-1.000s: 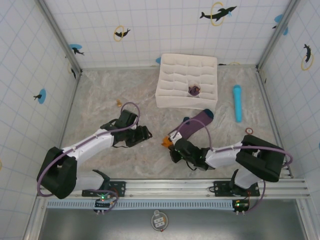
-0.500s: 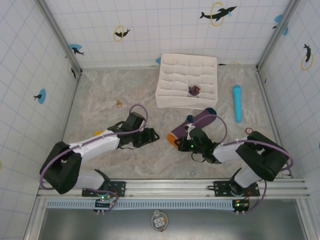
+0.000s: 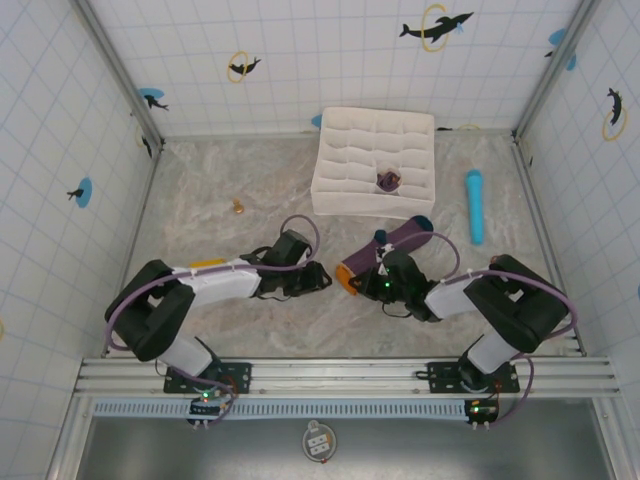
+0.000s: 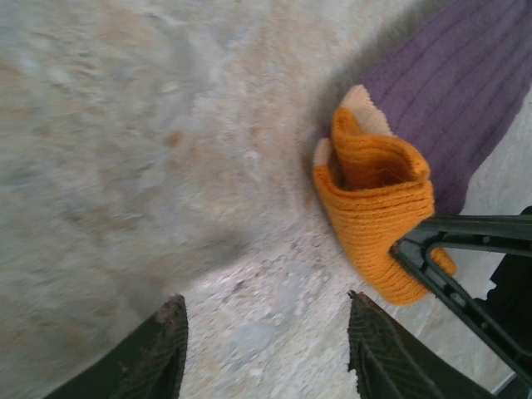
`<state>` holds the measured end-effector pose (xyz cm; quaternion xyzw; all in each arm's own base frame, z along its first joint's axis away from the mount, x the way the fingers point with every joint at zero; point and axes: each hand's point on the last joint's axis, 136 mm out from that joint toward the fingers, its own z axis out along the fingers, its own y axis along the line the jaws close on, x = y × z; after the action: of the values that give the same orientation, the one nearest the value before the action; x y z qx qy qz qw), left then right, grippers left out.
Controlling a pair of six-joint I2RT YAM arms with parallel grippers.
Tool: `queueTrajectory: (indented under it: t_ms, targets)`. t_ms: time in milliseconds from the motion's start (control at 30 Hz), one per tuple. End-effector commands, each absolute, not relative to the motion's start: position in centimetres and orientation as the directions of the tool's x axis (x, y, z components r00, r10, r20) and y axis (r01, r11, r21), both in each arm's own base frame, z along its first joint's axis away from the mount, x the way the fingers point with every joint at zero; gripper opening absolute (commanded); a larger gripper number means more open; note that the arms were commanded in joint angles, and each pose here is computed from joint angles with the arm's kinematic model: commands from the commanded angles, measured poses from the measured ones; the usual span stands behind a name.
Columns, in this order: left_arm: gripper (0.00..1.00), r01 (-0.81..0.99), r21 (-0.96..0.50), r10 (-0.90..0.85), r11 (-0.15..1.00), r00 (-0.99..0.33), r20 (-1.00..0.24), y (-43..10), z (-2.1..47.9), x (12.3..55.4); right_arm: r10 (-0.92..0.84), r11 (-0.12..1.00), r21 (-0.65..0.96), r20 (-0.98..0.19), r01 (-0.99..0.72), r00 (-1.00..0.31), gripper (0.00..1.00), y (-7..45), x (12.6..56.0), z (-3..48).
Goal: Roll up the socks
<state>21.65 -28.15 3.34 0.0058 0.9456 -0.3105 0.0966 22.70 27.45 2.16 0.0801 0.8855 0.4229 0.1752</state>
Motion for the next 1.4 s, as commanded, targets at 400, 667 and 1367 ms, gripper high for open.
queueTrajectory:
  t_ms: [400,667,1367]
  targets:
    - [0.38,0.090,-0.633,-0.084,0.769,-0.967,-0.241,-30.9,2.4,23.5,0.347,0.675,0.715,-0.091,0.182,-0.933,0.00,24.6,20.3,-2.2]
    - [0.37,0.100,-0.637,-0.077,0.764,-0.967,-0.245,-31.7,1.8,23.1,0.351,0.662,0.727,-0.084,0.184,-0.932,0.00,24.7,20.5,-2.0]
    - [0.04,0.010,-0.577,-0.131,0.816,-0.970,-0.202,-30.8,-1.4,23.7,0.365,0.616,0.761,-0.045,0.205,-0.930,0.00,24.8,20.4,-1.6]
